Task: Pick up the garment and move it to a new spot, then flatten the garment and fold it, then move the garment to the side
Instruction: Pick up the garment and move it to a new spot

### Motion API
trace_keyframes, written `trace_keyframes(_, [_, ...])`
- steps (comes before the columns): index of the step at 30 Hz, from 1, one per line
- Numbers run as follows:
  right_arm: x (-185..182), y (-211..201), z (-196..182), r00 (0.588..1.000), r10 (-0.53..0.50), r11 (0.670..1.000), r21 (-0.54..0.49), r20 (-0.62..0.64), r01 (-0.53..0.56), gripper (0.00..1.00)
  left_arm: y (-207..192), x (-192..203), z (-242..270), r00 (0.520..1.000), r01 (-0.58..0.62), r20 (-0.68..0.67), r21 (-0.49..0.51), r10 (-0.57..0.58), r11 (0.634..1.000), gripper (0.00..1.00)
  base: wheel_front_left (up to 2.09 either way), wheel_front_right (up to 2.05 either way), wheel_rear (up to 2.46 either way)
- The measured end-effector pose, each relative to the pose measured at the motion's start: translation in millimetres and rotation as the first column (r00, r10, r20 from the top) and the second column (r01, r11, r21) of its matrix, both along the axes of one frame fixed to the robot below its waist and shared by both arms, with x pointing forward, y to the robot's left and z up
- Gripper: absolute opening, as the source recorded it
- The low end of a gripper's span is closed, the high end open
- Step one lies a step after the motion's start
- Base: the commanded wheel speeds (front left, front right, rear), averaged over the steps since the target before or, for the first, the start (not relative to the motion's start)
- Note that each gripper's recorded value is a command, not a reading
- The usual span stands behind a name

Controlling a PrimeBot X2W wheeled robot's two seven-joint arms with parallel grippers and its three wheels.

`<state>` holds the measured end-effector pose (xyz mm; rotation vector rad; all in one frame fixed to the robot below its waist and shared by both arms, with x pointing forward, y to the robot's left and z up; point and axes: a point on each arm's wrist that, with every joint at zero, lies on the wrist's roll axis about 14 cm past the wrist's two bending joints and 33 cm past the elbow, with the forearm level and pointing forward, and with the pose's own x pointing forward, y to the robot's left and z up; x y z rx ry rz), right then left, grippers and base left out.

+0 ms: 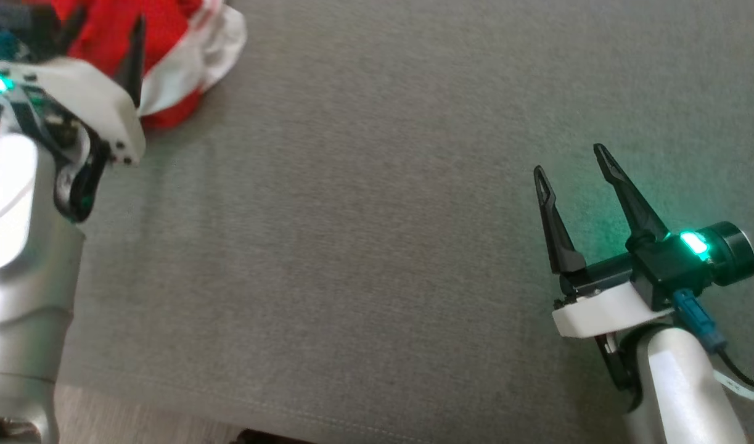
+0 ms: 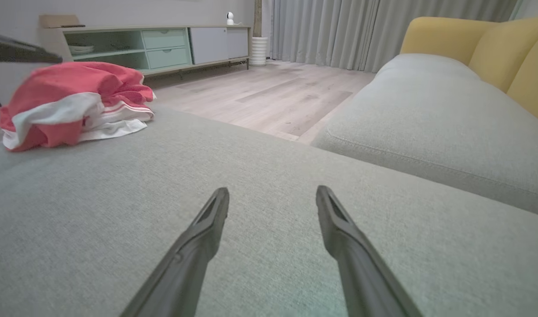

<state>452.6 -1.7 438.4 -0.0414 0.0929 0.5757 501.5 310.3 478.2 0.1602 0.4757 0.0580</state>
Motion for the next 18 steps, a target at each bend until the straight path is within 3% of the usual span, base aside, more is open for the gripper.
trace_keyframes(6, [4.0, -20.6, -19.1, 0.997, -0.054, 0.998, -0.021, -0.046, 0.054, 1.0, 6.6, -5.4, -71.0, 0.973, -0.05, -0.228, -0.022, 0.044, 0.999, 1.0, 0.0, 0.0, 0.0])
trace_keyframes(14, [4.2, -32.2, -32.7, 0.994, -0.083, 0.996, -0.044, -0.075, 0.079, 1.0, 26.7, 0.3, -91.0, 0.955, -0.15, -0.258, 0.016, 0.149, 0.989, 1.0, 0.0, 0.0, 0.0])
trace_keyframes(15, [3.9, -32.5, -33.3, 0.994, -0.083, 0.996, -0.044, -0.077, 0.08, 1.0, 29.7, -3.9, -97.1, 0.947, -0.167, -0.278, 0.012, 0.164, 0.986, 0.96, 0.0, 0.0, 0.0])
trace_keyframes(16, [3.7, -32.2, -33.5, 0.994, -0.082, 0.996, -0.044, -0.078, 0.079, 1.0, 31.2, -5.8, -99.6, 0.943, -0.174, -0.286, 0.013, 0.17, 0.985, 0.71, 0.0, 0.0, 0.0])
trace_keyframes(18, [3.2, -31.8, -33.7, 0.994, -0.08, 0.996, -0.044, -0.079, 0.077, 1.0, 33.0, -8.6, -103.3, 0.938, -0.182, -0.296, 0.014, 0.178, 0.983, 0.06, 0.0, 0.0, 0.0])
